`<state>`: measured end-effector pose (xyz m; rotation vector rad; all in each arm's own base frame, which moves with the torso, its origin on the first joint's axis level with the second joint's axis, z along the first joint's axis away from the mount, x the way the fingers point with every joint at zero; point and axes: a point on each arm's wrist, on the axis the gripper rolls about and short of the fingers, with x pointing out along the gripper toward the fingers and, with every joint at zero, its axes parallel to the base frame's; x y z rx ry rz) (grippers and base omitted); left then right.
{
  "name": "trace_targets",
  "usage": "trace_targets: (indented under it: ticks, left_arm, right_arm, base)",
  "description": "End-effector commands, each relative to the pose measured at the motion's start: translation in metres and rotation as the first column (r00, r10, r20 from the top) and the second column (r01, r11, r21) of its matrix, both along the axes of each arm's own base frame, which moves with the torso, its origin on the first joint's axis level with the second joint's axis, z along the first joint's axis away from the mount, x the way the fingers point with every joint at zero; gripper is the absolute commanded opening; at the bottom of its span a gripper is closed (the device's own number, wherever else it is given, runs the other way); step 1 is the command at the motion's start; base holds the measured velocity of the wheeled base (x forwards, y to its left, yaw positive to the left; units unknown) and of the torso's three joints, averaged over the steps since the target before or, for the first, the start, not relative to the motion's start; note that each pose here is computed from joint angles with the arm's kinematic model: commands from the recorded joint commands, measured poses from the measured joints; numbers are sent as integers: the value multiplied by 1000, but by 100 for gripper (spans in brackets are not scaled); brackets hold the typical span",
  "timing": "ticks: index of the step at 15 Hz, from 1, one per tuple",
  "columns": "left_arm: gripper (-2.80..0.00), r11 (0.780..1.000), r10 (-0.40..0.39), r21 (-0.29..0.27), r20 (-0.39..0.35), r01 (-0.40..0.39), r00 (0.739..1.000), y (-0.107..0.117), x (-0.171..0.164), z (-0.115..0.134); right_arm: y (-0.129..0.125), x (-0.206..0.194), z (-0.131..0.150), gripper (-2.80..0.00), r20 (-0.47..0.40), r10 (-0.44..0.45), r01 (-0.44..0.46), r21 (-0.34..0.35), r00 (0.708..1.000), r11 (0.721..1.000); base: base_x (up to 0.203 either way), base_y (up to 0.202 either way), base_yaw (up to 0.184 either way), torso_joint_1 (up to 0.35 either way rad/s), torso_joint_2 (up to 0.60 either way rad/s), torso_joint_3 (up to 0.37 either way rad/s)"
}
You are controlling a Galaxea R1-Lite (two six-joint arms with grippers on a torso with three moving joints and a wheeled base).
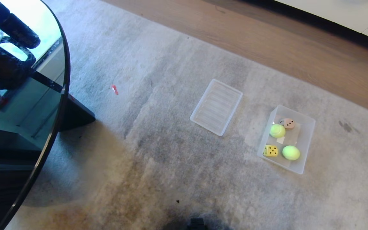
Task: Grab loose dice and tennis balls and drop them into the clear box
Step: Put the toys in the box
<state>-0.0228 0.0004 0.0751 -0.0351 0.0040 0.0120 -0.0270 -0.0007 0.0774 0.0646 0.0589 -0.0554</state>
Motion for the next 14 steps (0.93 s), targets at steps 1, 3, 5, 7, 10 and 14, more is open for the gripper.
trace_targets:
  ticks: [1,3,5,7,10,14]
  left_arm:
    - [-280,1000,0,-3,-2,0,1000,0,0,0]
    - [-280,1000,0,0,0,0,1000,0,0,0]
    - [-280,1000,0,-2,-2,0,1000,0,0,0]
    - [-280,1000,-1,0,-2,1,1000,0,0,0]
    - [-280,1000,-1,0,-2,1,1000,0,0,0]
    - [-280,1000,-1,-1,-3,1,1000,0,0,0]
  right_arm:
    - [0,0,0,-280,-1,0,0,0,1000,1000]
    - [0,0,0,-280,-2,0,0,0,1000,1000]
    - [0,0,0,-280,-1,-2,2,0,1000,1000]
    - [0,0,0,-280,1,0,0,0,1000,1000]
    - [0,0,0,-280,-1,0,0,0,1000,1000]
    - [0,0,0,-280,-1,0,0,0,1000,1000]
  base:
    - [0,0,0,2,5,-198]
    - [0,0,0,5,11,-193]
    - [0,0,0,0,3,-205]
    - [0,0,0,0,6,-198]
    - [0,0,0,3,1,-203]
    - [0,0,0,2,3,-200]
